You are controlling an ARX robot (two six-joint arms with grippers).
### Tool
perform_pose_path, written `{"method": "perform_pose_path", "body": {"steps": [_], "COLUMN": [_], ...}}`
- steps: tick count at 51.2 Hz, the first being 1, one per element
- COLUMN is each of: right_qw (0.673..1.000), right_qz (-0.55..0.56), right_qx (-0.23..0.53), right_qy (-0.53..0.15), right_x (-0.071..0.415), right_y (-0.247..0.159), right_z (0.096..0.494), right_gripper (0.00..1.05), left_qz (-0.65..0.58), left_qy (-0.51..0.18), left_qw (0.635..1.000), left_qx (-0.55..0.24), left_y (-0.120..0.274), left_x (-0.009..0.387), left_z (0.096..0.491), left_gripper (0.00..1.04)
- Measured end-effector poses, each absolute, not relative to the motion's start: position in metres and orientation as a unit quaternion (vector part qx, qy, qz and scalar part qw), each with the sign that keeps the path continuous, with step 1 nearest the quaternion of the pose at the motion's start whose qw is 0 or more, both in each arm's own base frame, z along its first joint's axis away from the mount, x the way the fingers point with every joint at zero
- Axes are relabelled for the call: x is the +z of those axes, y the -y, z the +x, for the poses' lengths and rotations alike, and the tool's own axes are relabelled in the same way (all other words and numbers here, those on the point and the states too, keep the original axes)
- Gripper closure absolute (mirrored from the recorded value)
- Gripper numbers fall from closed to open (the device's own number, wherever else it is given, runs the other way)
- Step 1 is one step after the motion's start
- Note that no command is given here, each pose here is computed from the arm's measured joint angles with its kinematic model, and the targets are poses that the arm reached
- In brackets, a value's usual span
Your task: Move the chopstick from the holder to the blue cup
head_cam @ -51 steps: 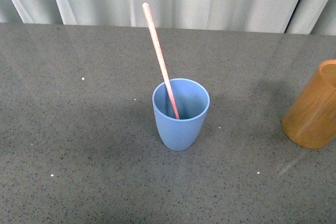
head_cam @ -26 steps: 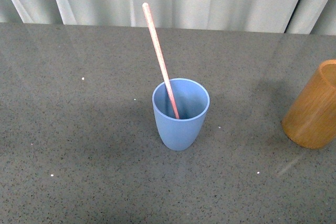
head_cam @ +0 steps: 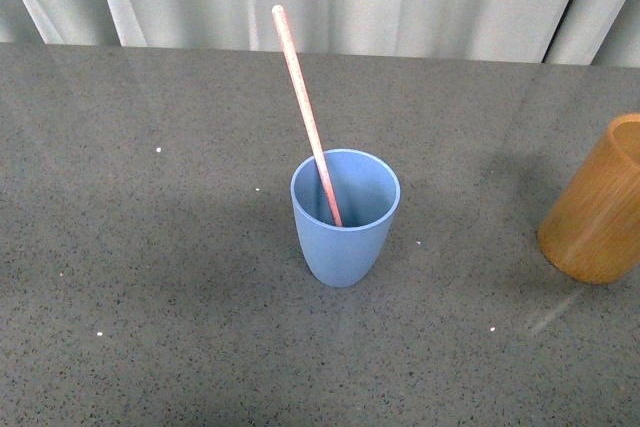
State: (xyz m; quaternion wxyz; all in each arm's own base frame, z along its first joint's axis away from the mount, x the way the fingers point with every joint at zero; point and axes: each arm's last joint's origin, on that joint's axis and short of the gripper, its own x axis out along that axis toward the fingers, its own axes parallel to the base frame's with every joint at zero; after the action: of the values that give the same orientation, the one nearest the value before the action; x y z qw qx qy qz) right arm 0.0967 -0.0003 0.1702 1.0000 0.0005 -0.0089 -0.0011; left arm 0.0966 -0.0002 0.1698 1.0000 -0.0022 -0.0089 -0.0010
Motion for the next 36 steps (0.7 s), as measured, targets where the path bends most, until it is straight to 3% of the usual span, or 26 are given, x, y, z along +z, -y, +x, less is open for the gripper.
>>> {"method": "perform_pose_path", "body": {"steps": [17,22,36], "right_qw": [1.000,1.000,1.000], "right_qz": [0.000,0.001,0.001], "right_qx": [-0.001,-0.001,-0.001], "right_qy": [0.009,0.009,0.009], "right_x": [0.1702,0.1702,0.1702], "right_y": [0.0003,0.0003,0.0003], "right_z": [0.0967,0.0967,0.0967], "right_gripper": [0.32,0.09,0.10], "left_qz": [-0.002,-0.002,-0.002], "left_qy": [0.009,0.009,0.009], "left_qw": [1.000,1.000,1.000], "left_qx": [-0.001,-0.001,-0.001], "left_y": [0.0002,0.0002,0.0002], "left_x": [0.1698,0.1699,0.1698], "left_z": [0.0966,0.0966,0.0966], "left_gripper": [0.07,0.07,0.07]}}
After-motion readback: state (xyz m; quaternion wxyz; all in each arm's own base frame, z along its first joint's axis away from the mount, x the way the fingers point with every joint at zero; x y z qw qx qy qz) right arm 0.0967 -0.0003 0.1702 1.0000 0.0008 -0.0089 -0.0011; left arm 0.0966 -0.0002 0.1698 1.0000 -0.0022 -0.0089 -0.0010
